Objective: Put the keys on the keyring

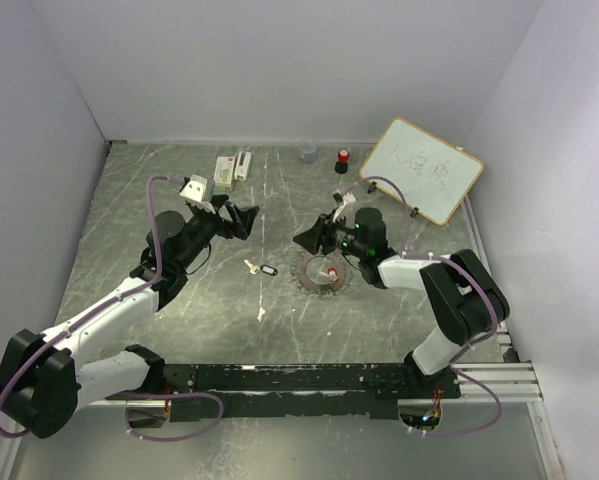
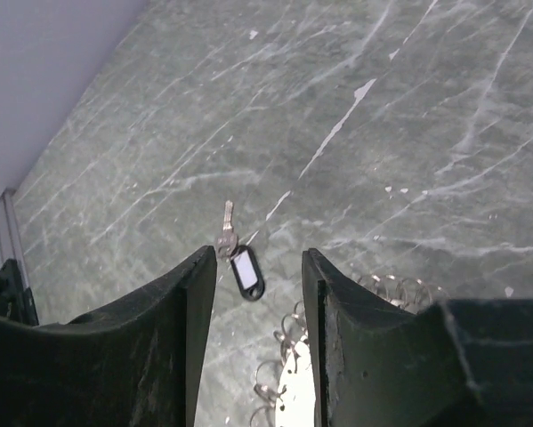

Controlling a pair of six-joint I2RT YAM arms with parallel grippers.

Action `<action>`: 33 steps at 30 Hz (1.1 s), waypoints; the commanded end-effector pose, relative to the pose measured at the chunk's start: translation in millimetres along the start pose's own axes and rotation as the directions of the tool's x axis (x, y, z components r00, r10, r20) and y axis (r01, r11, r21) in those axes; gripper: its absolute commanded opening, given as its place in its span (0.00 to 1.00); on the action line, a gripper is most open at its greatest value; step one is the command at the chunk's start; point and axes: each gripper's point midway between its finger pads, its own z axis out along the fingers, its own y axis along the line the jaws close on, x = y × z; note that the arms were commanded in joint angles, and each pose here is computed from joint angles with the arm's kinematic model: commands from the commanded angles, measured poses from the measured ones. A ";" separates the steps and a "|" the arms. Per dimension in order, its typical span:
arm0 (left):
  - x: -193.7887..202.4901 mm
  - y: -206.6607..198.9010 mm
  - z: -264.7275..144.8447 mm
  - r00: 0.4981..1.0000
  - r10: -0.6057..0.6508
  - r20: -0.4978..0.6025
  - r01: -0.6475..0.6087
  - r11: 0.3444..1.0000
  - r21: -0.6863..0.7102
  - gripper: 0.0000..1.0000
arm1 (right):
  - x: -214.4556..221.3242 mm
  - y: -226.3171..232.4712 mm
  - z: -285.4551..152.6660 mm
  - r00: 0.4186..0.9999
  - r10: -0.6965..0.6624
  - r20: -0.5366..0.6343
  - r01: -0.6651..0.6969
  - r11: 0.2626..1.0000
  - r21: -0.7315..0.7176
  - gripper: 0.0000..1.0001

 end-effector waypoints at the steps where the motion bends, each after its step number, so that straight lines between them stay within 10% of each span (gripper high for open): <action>1: -8.3 0.7 -1.9 1.000 -0.001 0.021 0.001 1.000 0.008 1.00 | 7.2 -11.1 15.3 0.996 0.017 -0.088 -0.010 0.997 0.080 0.44; 24: -4.3 -1.1 3.6 0.999 -0.041 0.000 0.041 0.998 0.046 0.99 | 75.2 -55.0 15.3 0.968 0.071 -0.242 0.002 0.957 0.289 0.47; 33: -11.8 9.8 2.5 0.906 -0.421 -0.051 0.421 0.879 0.222 1.00 | 76.6 -57.6 17.1 0.967 0.082 -0.243 -0.006 0.954 0.299 0.44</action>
